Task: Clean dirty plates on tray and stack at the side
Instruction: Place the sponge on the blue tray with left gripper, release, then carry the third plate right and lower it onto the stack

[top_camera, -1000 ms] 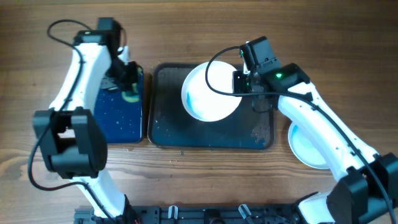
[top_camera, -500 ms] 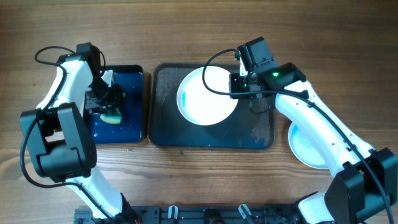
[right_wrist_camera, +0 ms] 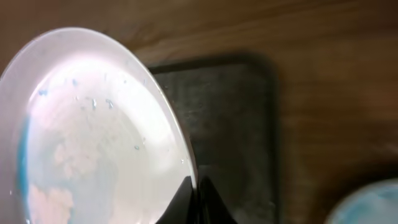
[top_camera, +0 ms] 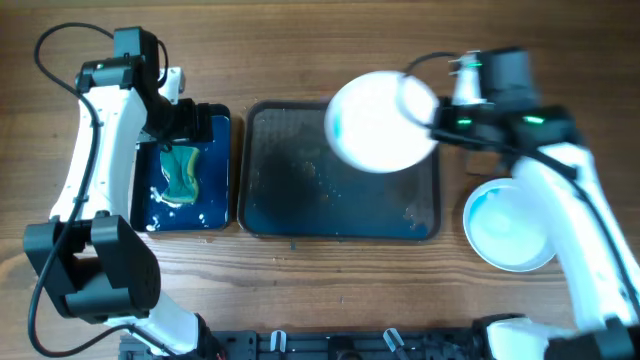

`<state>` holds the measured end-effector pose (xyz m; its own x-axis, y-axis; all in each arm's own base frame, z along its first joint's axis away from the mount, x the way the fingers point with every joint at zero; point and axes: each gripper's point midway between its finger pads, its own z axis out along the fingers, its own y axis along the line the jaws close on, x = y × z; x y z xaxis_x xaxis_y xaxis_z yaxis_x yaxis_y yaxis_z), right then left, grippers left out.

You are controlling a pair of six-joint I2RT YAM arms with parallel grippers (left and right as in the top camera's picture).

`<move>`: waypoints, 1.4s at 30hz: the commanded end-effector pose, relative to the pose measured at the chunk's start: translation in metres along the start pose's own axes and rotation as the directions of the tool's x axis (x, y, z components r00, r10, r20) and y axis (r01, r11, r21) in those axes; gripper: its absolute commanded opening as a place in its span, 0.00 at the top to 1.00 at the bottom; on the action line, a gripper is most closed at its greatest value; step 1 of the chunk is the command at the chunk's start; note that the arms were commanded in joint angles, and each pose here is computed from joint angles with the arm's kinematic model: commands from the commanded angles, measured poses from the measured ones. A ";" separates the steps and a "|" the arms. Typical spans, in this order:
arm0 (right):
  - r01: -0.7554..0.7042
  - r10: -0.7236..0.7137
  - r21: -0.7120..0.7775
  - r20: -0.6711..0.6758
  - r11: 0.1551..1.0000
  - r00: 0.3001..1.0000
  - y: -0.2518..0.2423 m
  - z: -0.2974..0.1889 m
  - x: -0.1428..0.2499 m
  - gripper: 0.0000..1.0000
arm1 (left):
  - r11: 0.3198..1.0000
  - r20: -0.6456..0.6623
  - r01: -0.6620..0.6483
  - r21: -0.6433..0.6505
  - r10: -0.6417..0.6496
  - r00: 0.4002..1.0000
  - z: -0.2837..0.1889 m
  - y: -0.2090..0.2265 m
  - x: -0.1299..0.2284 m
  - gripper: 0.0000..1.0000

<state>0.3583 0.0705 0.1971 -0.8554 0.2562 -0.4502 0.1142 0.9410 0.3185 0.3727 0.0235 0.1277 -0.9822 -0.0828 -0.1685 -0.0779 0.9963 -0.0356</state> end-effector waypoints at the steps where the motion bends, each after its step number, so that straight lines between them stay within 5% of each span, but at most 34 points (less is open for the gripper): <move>1: -0.214 0.210 0.069 0.064 0.974 0.976 -0.062 -0.035 -0.011 0.96 | 1.000 0.070 -0.016 0.009 0.015 0.997 -0.002 -0.003 -0.018 0.00; 10: -0.599 0.628 0.328 0.023 0.730 0.778 -0.203 -0.033 0.071 0.96 | 1.000 0.082 -0.016 0.009 0.015 0.997 -0.003 -0.003 -0.021 0.00; 24: -0.679 0.783 0.564 0.090 0.470 0.616 -0.274 -0.018 0.173 0.96 | 1.000 0.082 -0.016 0.009 0.015 0.997 -0.003 -0.003 -0.021 0.00; 32: -0.661 0.755 0.527 0.054 0.535 0.654 -0.272 -0.009 0.172 0.88 | 1.000 0.082 -0.016 0.009 0.015 0.997 -0.003 -0.003 -0.021 0.00; 42: -0.651 0.771 0.517 -0.029 0.556 0.636 -0.260 0.014 0.210 0.94 | 1.000 0.082 -0.016 0.009 0.015 0.997 -0.003 -0.003 -0.021 0.00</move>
<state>0.1614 -0.1268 0.0187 -0.4548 0.8897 -0.0405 0.8898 0.4558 0.0217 0.3897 0.0246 0.1305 -0.9684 -0.0809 -0.2361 -0.0748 0.9966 -0.0351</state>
